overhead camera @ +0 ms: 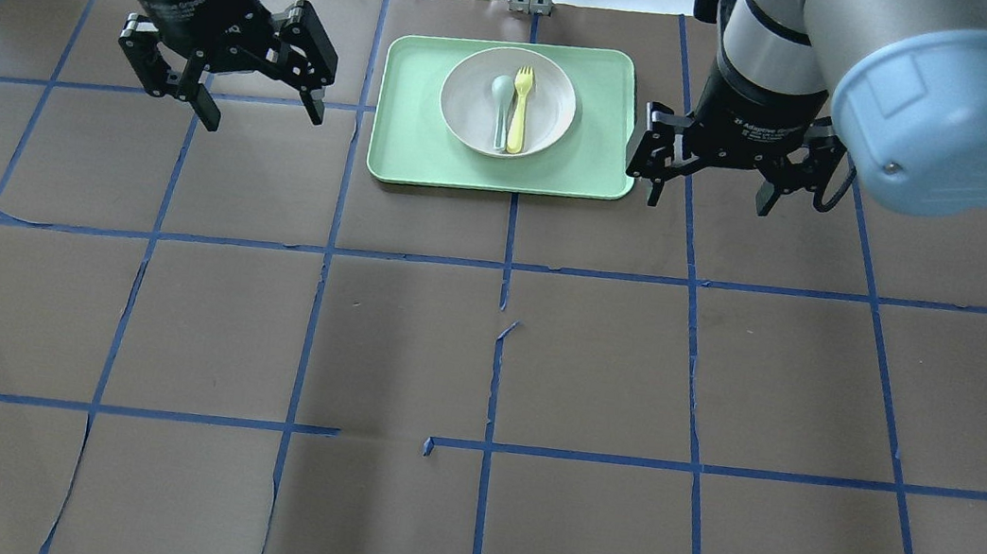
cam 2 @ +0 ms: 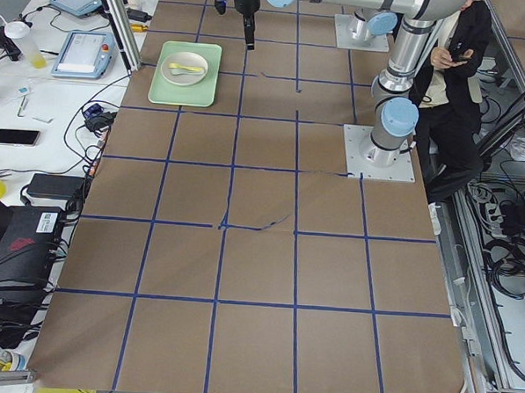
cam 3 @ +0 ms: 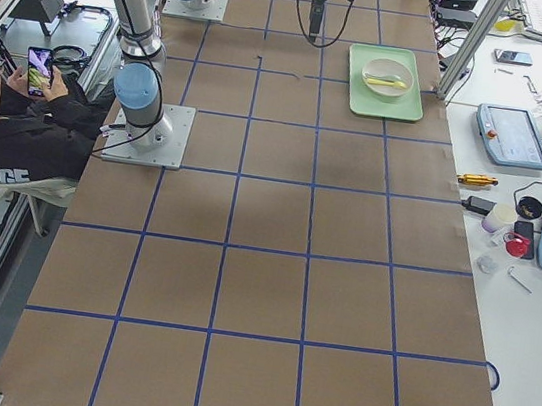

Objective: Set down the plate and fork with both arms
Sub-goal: 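Move the right gripper over the plate and lower onto the yellow fork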

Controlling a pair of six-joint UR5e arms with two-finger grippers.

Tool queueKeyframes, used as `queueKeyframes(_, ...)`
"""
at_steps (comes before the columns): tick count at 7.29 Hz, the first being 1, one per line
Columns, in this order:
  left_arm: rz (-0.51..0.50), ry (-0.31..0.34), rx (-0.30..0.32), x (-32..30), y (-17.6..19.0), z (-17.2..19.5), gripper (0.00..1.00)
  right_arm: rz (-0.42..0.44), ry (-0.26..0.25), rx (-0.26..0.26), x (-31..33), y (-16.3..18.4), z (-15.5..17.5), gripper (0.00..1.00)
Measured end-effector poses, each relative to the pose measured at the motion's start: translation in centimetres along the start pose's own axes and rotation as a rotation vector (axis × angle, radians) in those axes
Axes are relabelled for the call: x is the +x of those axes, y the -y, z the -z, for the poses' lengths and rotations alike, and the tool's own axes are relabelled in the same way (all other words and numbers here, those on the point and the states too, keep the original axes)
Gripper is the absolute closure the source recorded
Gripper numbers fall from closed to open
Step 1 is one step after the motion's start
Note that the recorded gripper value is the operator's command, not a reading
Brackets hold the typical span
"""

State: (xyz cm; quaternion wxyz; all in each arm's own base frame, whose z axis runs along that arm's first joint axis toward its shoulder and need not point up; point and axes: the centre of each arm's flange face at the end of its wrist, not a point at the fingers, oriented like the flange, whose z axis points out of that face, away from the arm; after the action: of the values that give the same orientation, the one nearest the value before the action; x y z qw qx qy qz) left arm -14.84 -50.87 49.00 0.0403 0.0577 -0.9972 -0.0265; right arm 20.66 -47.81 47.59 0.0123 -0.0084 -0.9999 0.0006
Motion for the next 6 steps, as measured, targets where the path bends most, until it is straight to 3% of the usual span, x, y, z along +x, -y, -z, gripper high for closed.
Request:
queueKeyframes(2,0.005,0.025,0.061,-0.5,-1.5,-0.8,0.0,-0.002,0.002,0.011,0.0,0.1,0.1,0.0)
queueKeyframes(4,0.007,0.033,0.068,-0.6,-1.8,-1.0,0.0,-0.005,0.012,0.037,-0.2,1.4,-0.3,0.0)
queueKeyframes(6,0.003,0.035,0.064,-0.6,-1.9,-1.1,0.0,-0.003,0.025,0.052,-1.6,5.9,-2.4,0.0)
